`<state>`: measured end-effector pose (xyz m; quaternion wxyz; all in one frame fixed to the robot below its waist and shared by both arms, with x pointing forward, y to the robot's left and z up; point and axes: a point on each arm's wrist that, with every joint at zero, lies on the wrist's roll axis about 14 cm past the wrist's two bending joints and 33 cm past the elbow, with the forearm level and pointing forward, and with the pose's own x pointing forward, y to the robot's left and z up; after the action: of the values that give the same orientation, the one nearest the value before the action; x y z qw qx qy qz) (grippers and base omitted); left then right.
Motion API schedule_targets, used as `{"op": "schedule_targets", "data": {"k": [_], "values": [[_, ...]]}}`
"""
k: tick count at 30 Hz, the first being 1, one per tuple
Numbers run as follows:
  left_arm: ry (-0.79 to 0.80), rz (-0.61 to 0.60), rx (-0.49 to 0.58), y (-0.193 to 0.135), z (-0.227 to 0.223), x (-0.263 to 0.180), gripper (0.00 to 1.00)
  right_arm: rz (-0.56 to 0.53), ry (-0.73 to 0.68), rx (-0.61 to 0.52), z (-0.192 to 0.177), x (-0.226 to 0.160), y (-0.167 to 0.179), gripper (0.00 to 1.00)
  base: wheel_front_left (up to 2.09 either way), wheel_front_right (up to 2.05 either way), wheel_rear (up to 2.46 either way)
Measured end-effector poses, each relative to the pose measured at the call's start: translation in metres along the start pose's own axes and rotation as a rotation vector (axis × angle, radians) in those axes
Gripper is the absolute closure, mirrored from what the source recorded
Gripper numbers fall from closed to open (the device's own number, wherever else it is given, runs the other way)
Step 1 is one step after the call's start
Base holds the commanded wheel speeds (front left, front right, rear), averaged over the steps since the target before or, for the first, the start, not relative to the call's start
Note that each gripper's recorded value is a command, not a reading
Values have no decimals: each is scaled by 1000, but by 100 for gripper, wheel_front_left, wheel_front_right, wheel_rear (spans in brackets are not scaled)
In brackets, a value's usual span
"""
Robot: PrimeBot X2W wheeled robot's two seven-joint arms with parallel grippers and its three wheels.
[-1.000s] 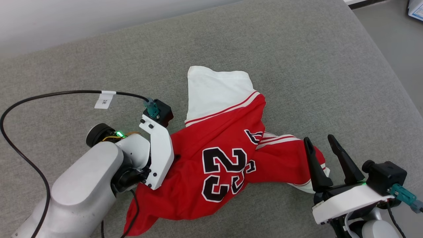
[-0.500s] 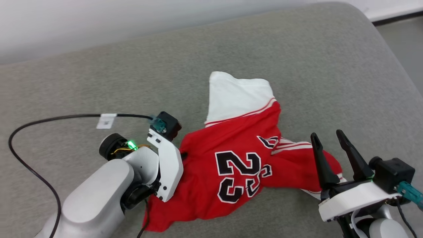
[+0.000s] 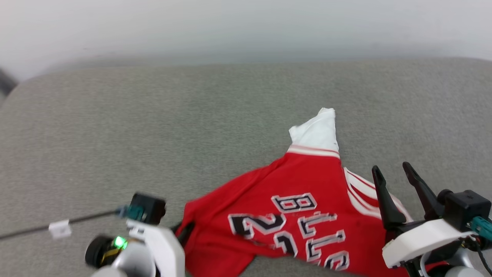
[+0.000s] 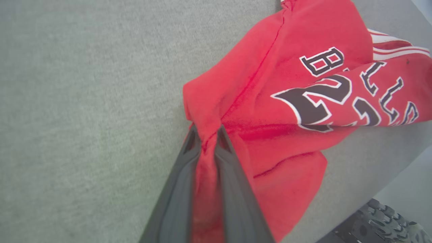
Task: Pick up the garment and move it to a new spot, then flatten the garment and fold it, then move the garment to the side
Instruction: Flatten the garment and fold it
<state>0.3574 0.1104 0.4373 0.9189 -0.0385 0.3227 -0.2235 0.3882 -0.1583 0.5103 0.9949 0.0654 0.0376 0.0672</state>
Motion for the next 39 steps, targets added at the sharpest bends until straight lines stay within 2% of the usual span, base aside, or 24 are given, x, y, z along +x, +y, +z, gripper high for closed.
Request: {"op": "schedule_targets", "data": {"k": [7,12,13,14,17,21,31,34,39], "values": [[104,171,-276,17,-86,-56,100,55,-12,-8,10,-3,19,0,0,0,0],[163,195,-376,8,-125,-72,100,66,-7,-11,11,-9,23,0,0,0,0],[149,187,-376,6,-123,-71,68,64,-6,-11,11,-10,22,0,0,0,0],[134,177,-376,3,-120,-69,0,62,-4,-11,11,-11,22,0,0,0,0],[47,156,-339,0,-97,-62,0,55,-13,-13,15,-13,20,0,0,0,0],[-108,171,-215,9,-50,-54,0,40,-18,-15,18,-19,15,0,0,0,0],[-432,70,47,-18,76,-22,0,-4,-28,-17,22,-23,1,0,0,0,0],[-450,23,95,-24,103,-2,0,-15,-37,-19,26,-15,-3,0,0,0,0],[-279,-69,118,-29,100,49,0,-45,-22,-12,17,-4,-15,0,0,0,0]]}}
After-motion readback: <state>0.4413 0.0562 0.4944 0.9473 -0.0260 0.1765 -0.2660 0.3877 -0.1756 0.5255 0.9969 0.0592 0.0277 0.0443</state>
